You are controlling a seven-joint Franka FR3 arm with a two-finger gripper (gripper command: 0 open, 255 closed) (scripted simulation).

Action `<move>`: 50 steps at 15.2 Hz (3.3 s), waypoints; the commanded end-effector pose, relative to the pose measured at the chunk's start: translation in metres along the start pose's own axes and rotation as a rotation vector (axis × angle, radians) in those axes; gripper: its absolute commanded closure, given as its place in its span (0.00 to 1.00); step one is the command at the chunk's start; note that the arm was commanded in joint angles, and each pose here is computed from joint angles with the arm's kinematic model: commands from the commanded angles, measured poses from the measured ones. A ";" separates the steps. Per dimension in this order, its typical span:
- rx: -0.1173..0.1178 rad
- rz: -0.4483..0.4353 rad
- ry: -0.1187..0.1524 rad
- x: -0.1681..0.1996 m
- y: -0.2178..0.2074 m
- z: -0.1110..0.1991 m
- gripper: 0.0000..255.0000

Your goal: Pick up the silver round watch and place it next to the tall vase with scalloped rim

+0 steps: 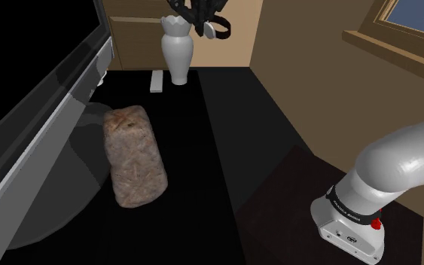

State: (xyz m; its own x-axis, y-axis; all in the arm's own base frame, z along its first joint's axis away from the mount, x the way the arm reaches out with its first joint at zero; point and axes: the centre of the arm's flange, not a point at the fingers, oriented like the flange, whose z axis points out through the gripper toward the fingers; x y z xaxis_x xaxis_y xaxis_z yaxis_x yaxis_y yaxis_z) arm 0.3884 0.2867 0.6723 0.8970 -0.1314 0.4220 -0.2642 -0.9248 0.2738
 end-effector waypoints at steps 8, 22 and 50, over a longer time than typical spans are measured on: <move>0.000 -0.001 0.001 0.089 0.054 0.060 1.00; 0.000 -0.001 0.001 0.225 0.137 0.153 1.00; 0.000 -0.001 0.001 0.177 0.105 0.284 1.00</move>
State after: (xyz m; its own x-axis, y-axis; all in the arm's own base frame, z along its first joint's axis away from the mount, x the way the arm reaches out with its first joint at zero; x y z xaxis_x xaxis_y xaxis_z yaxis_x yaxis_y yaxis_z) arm 0.6196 0.0653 0.5374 0.8969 -0.1301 0.4227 -0.2633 -0.9250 0.2740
